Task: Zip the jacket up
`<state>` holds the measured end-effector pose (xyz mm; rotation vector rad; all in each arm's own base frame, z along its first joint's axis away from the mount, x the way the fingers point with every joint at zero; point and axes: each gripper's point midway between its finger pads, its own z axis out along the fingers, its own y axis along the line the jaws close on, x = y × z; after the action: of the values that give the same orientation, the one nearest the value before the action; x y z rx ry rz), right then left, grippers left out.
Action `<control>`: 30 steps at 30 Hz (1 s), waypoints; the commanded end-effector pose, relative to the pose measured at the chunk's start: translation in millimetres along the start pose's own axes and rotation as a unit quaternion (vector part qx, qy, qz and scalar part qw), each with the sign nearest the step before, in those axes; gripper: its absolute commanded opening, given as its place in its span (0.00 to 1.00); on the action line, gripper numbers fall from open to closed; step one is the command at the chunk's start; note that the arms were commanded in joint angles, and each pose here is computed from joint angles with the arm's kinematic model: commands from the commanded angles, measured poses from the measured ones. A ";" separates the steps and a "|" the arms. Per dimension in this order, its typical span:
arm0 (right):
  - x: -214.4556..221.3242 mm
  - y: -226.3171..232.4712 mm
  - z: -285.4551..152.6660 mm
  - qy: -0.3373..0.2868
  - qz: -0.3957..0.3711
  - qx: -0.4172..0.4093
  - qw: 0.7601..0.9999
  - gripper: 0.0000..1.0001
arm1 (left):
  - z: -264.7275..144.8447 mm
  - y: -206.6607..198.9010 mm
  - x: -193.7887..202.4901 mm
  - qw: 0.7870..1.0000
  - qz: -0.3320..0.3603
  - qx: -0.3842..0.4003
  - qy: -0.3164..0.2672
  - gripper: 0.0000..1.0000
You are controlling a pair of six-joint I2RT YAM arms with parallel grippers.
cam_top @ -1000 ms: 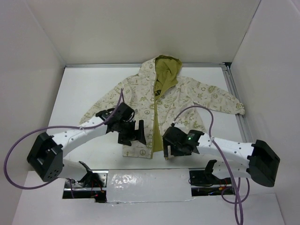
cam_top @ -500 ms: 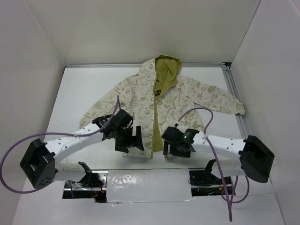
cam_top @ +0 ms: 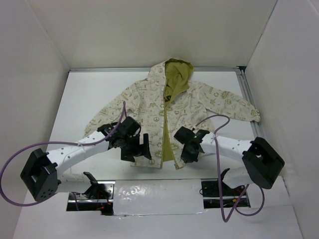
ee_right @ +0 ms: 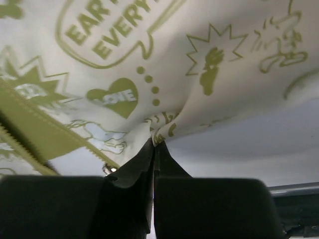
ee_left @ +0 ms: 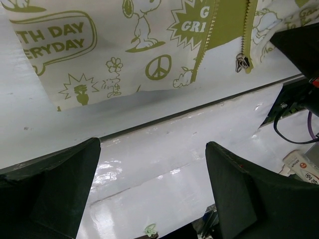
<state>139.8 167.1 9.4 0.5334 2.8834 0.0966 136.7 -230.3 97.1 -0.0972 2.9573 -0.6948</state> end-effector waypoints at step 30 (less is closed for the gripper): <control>-19.3 -21.7 -44.2 -0.070 0.051 -0.102 0.991 0.43 | -14.8 -19.8 -17.2 0.998 0.019 0.044 -0.037 0.99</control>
<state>121.1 133.3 23.2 0.7591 2.7522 0.3114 154.5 -236.4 113.5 -0.1081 2.8790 -0.7521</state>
